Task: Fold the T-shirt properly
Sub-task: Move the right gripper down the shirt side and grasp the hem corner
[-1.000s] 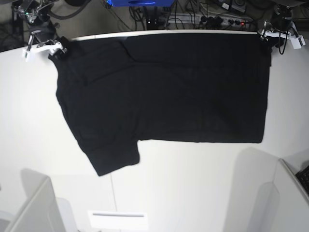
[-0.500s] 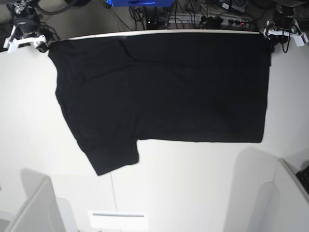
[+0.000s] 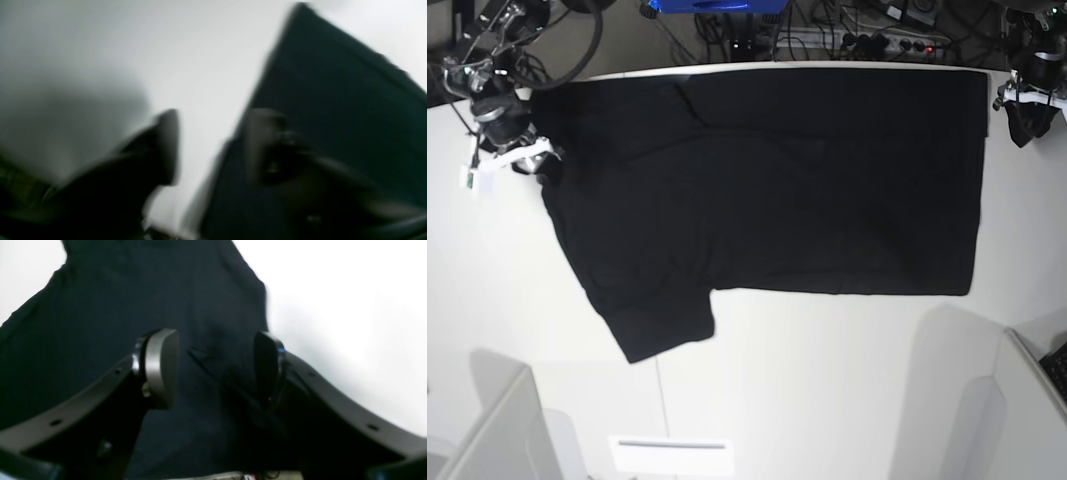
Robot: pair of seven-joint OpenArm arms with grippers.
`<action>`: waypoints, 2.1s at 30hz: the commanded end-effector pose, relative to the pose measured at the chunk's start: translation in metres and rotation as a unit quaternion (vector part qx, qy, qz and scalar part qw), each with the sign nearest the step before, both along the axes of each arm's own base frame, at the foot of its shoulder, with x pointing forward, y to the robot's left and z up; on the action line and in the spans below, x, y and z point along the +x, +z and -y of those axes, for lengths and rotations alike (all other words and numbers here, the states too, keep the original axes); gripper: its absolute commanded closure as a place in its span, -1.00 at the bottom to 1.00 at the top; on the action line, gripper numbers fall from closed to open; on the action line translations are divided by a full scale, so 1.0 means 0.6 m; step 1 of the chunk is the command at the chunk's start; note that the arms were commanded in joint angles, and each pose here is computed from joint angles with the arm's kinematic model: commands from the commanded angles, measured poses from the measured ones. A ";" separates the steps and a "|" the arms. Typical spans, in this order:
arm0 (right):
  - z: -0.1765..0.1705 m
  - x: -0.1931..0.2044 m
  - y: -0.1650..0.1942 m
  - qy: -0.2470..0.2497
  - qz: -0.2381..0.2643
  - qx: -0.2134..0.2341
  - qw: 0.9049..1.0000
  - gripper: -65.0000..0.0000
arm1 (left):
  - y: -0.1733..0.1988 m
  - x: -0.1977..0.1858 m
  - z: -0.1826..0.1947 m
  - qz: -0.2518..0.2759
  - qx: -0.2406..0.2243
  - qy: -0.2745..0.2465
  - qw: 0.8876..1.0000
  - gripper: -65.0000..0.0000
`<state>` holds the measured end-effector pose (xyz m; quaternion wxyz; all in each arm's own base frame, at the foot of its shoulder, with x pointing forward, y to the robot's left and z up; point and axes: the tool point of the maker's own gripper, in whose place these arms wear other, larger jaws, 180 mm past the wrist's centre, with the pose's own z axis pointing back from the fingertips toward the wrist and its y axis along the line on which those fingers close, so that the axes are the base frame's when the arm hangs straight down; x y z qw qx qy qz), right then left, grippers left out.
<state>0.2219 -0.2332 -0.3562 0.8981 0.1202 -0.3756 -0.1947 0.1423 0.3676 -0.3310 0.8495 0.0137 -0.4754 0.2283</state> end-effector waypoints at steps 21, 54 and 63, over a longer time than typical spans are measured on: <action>-0.009 0.308 0.007 0.085 0.028 0.063 0.994 -0.05 | 0.024 0.033 0.004 0.010 0.023 -0.044 0.999 1.00; -0.079 0.436 -0.113 0.151 -0.049 -0.040 0.987 -0.39 | 0.021 0.027 0.003 0.004 0.023 -0.042 0.999 1.00; -0.103 0.434 -0.116 0.163 -0.053 -0.033 0.985 0.07 | 0.019 0.026 0.003 0.003 0.021 -0.041 0.999 1.00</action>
